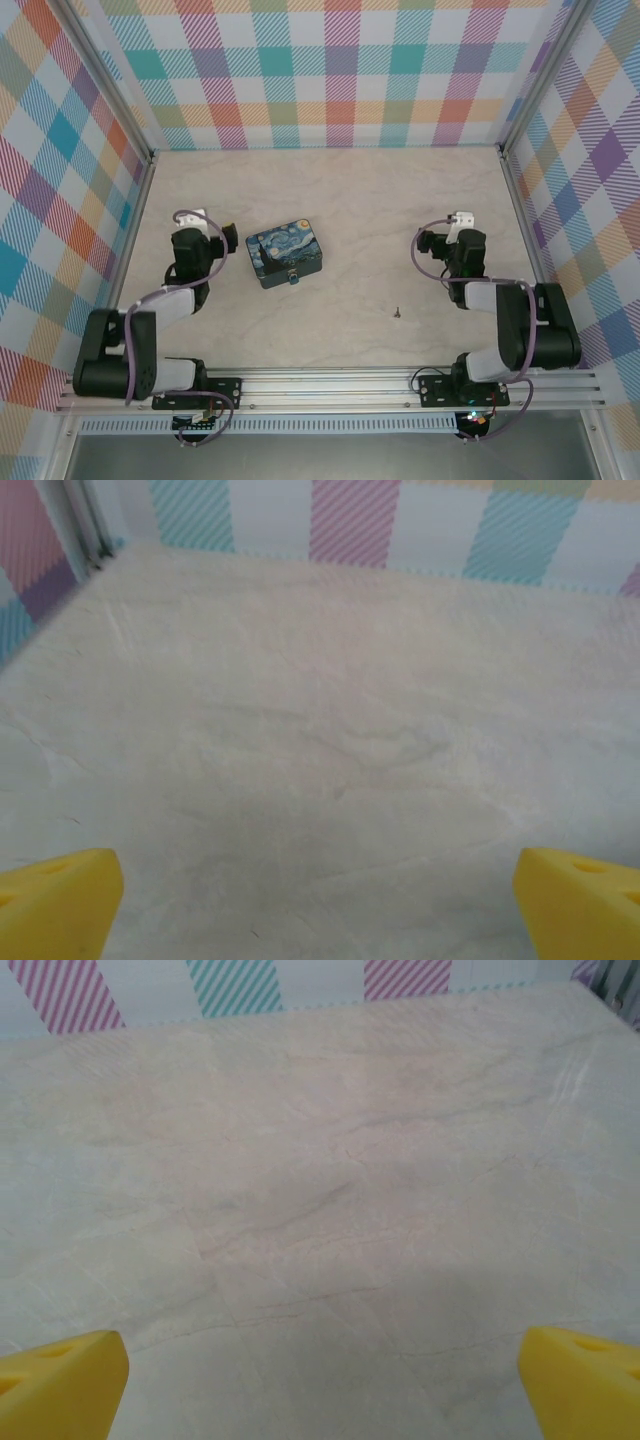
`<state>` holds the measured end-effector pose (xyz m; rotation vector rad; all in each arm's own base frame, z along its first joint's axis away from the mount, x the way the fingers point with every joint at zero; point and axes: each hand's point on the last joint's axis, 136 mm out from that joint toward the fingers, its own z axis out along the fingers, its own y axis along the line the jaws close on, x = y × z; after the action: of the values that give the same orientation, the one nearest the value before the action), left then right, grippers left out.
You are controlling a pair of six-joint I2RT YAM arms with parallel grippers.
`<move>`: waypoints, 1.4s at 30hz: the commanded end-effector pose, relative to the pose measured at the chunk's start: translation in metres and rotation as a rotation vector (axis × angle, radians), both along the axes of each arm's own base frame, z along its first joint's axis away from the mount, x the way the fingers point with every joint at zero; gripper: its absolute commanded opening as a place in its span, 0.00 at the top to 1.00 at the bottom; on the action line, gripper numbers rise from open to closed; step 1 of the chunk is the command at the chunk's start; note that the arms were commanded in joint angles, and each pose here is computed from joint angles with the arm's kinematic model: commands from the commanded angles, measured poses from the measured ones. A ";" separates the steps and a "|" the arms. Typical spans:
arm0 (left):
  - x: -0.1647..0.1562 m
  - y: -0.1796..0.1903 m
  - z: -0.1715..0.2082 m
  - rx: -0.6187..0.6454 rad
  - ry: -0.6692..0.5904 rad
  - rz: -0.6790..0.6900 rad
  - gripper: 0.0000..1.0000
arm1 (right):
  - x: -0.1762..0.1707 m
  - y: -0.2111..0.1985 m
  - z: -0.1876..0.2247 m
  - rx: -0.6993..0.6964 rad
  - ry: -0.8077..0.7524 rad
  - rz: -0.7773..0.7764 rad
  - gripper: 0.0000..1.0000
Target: Unlock a padlock with a key
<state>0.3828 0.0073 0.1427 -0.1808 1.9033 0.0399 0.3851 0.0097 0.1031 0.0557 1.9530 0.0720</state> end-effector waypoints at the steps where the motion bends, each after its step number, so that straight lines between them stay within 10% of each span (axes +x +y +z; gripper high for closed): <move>1: -0.003 0.011 0.029 -0.005 0.005 0.074 0.00 | -0.004 0.002 0.022 0.008 0.005 0.017 0.00; 19: -0.045 -0.024 0.064 -0.432 0.303 0.078 0.00 | -0.082 0.070 0.080 0.556 0.268 0.162 0.00; 42: -0.052 -0.127 -0.045 -0.660 0.655 -0.132 0.12 | -0.111 0.116 -0.002 0.518 0.564 0.134 0.00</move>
<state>0.3262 -0.1080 0.1000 -0.5316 2.5300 -0.6684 0.2725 0.1280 0.1048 0.2840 2.4312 0.7512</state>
